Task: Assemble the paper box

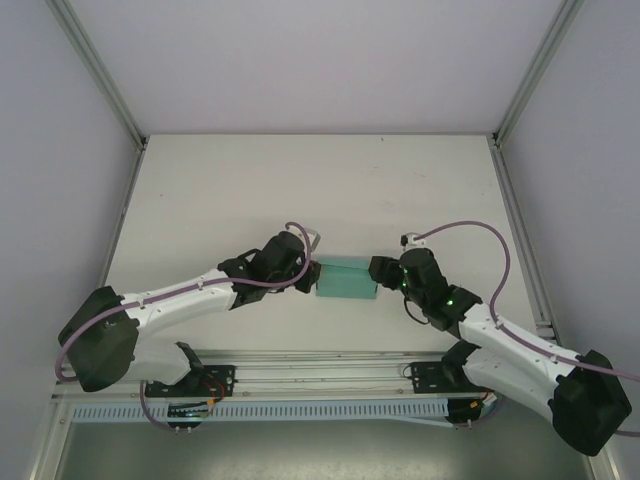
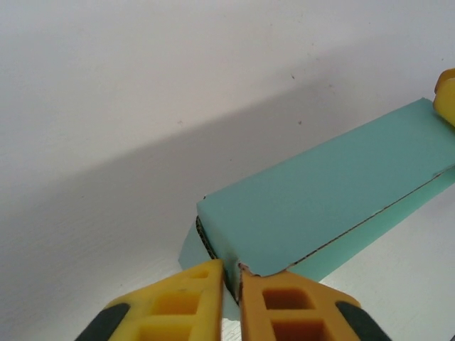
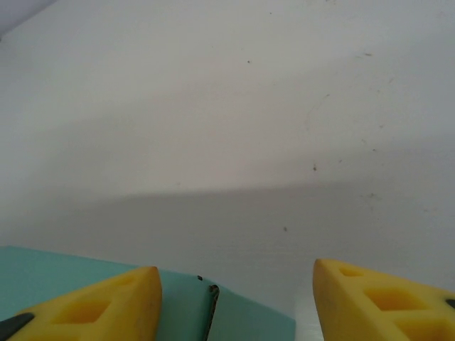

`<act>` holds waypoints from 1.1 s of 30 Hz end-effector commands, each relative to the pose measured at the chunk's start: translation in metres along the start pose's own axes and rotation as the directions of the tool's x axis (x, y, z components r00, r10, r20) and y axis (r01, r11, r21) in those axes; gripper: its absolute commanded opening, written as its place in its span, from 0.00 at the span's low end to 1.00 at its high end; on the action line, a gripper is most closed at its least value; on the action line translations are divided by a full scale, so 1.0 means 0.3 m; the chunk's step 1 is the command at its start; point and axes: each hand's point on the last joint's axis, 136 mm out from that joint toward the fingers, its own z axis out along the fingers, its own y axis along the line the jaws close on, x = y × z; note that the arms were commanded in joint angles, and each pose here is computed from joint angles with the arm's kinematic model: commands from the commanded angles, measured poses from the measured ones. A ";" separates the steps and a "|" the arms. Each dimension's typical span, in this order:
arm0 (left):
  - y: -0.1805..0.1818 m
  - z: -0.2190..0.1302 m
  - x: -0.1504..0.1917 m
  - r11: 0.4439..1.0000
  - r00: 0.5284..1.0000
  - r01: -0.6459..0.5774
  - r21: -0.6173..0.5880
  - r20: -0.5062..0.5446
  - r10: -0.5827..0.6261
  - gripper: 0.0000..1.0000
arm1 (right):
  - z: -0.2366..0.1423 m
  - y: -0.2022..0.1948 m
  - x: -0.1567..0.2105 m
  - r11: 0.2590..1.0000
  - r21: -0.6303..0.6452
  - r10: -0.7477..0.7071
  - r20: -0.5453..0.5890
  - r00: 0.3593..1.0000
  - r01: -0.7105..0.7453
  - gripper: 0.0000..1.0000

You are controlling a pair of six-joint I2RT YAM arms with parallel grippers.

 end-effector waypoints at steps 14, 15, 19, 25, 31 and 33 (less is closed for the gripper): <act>-0.035 -0.129 0.011 0.999 0.995 0.046 0.000 -0.093 -0.045 0.81 | 0.018 -0.167 0.217 0.988 0.149 -0.003 -0.206 0.979 0.034 0.52; -0.036 -0.132 0.003 0.999 0.994 0.053 -0.004 -0.094 -0.053 0.81 | 0.017 -0.169 0.221 0.988 0.149 -0.007 -0.208 0.978 0.039 0.52; 0.000 -0.137 -0.033 0.983 0.984 0.156 -0.093 -0.070 -0.163 0.98 | 0.015 -0.167 0.222 0.990 0.131 -0.020 -0.198 0.980 0.047 0.52; 0.084 -0.072 -0.020 0.915 0.910 0.380 -0.135 -0.122 -0.396 0.99 | 0.005 -0.167 0.214 0.992 0.115 -0.031 -0.173 0.984 0.052 0.51; 0.055 -0.008 0.008 0.926 0.913 0.378 -0.004 -0.160 -0.374 0.87 | 0.009 -0.162 0.217 0.992 0.108 -0.038 -0.179 0.983 0.058 0.51; 0.058 -0.001 0.036 0.932 0.920 0.363 0.019 -0.164 -0.355 0.83 | 0.013 -0.165 0.222 0.992 0.112 -0.037 -0.186 0.982 0.058 0.51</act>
